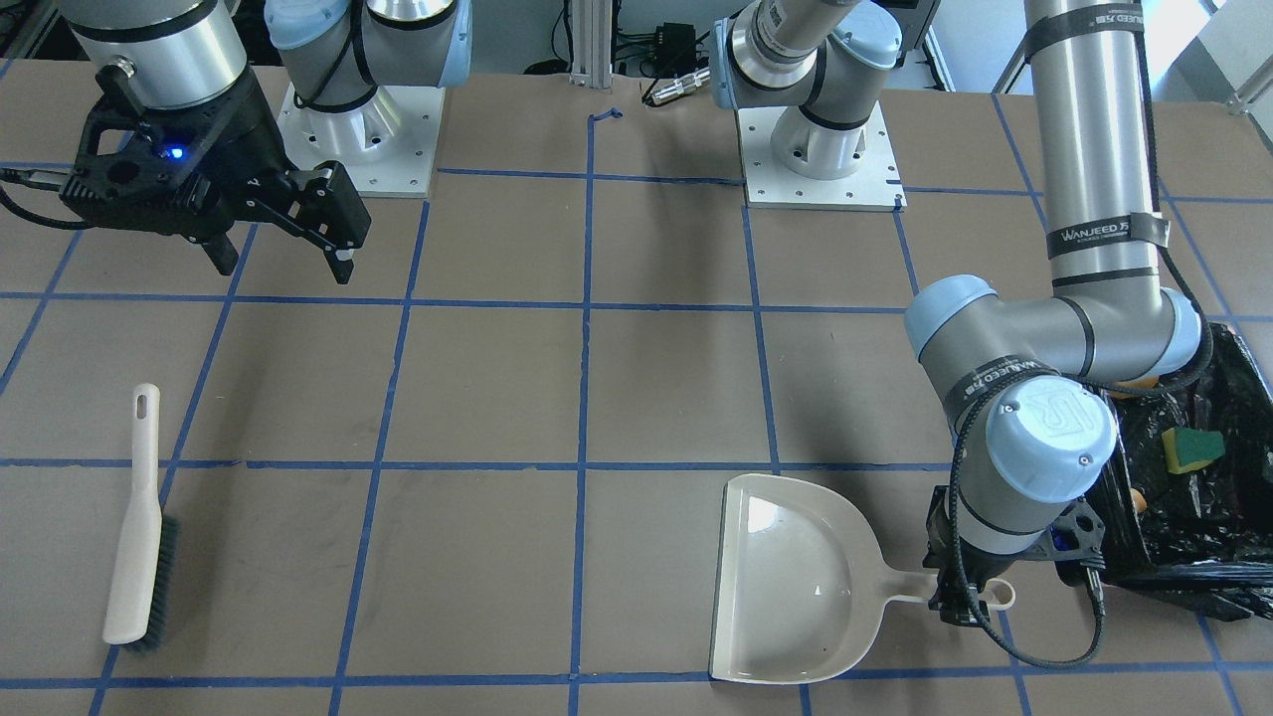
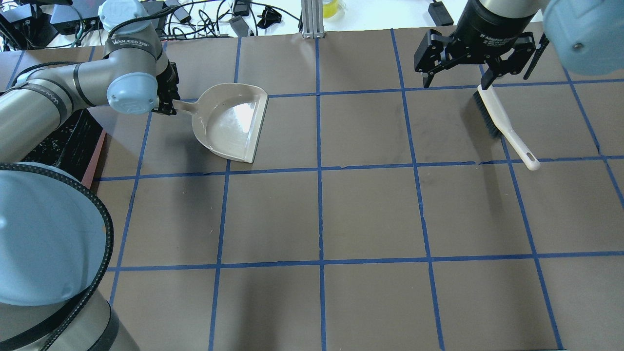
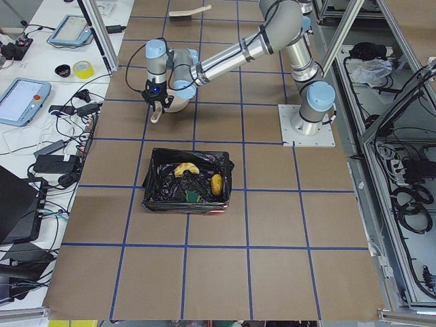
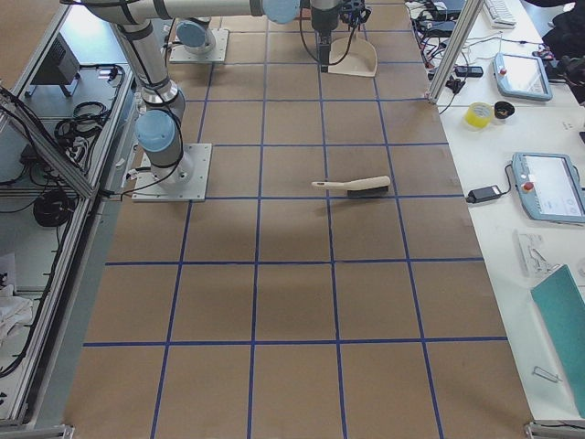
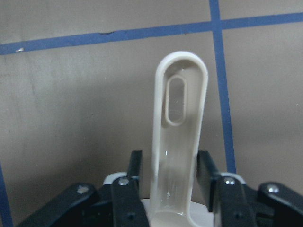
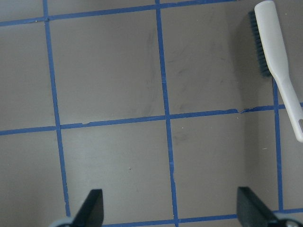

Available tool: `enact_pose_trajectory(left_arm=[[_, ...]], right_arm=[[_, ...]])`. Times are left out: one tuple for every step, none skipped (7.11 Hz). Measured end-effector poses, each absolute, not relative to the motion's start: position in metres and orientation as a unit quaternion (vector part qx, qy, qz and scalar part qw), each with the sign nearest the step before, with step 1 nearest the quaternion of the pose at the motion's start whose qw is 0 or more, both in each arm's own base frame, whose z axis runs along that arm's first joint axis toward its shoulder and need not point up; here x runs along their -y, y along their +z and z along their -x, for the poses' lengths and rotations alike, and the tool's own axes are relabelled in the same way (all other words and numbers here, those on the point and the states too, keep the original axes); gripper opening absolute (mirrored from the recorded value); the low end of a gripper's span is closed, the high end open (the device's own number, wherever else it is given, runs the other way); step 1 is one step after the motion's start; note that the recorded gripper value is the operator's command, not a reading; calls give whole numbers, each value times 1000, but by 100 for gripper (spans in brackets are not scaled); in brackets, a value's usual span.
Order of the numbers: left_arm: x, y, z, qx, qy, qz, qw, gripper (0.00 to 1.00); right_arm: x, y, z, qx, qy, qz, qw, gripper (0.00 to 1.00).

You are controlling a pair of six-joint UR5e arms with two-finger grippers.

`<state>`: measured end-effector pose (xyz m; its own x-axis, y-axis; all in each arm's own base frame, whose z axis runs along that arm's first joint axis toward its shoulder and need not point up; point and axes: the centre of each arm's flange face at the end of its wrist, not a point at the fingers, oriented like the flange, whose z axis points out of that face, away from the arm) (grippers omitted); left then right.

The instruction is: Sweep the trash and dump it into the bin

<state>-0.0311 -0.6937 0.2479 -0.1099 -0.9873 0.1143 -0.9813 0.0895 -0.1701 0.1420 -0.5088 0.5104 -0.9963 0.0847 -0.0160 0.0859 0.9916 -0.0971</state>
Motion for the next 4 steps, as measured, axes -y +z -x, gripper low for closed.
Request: enact_pose_trajectory(left_arm=[[693,255,31,-735,-106,669,11,51],[691,271,35,-742,-113,661,2,51],[687,295,41,-764,-122,634,-11,52],[681,321,43,-795,-132,592,-20,60]], right_arm=[[509,510,-142,-998,-49,-42,6,100],[509,510,-142,-998,-49,-42,6,100],[509,510,-142,-998,-48,-42,6,100],[509,510,-142,-998,-48,-42,6,100]])
